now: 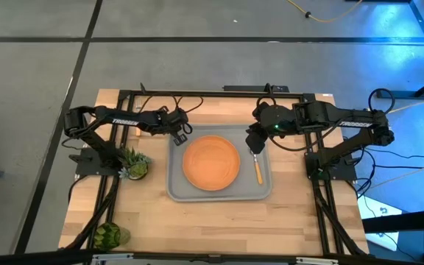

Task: Pick and place plate/cup/fork/spoon on tray
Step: Move the gray food tray to the center of the table, then put the green glass on the gray food tray to the top left of the orange plate

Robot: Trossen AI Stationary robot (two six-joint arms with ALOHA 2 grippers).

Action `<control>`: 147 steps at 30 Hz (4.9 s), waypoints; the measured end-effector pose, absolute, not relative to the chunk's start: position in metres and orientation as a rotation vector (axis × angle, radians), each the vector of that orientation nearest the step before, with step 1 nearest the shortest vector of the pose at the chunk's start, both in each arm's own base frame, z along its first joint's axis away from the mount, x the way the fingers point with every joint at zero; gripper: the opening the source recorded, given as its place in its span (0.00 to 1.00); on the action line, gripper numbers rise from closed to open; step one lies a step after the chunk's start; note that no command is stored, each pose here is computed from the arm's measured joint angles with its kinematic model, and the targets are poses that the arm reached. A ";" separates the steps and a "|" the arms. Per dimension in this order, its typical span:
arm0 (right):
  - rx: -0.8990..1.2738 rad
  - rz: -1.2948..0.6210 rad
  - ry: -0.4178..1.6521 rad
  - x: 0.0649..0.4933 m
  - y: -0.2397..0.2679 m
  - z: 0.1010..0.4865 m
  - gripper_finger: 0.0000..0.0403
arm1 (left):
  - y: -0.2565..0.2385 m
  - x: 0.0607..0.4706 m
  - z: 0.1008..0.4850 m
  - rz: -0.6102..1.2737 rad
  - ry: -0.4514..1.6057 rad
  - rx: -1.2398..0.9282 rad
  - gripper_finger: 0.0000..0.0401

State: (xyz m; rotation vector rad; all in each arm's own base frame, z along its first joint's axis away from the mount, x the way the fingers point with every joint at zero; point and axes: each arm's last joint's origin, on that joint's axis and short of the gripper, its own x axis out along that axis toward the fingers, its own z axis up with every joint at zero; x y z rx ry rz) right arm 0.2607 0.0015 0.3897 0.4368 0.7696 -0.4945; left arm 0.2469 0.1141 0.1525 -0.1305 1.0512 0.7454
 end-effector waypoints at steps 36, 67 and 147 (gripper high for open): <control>0.434 -0.493 0.771 0.261 0.002 0.389 0.25 | 0.095 0.268 0.131 0.688 1.169 -0.149 0.00; 0.434 -0.493 0.772 0.261 0.002 0.389 0.25 | 0.057 0.186 0.247 0.773 0.841 -0.647 0.00; 0.385 -0.470 0.782 0.261 0.002 0.389 0.25 | 0.172 0.110 0.290 1.318 0.871 -1.149 0.18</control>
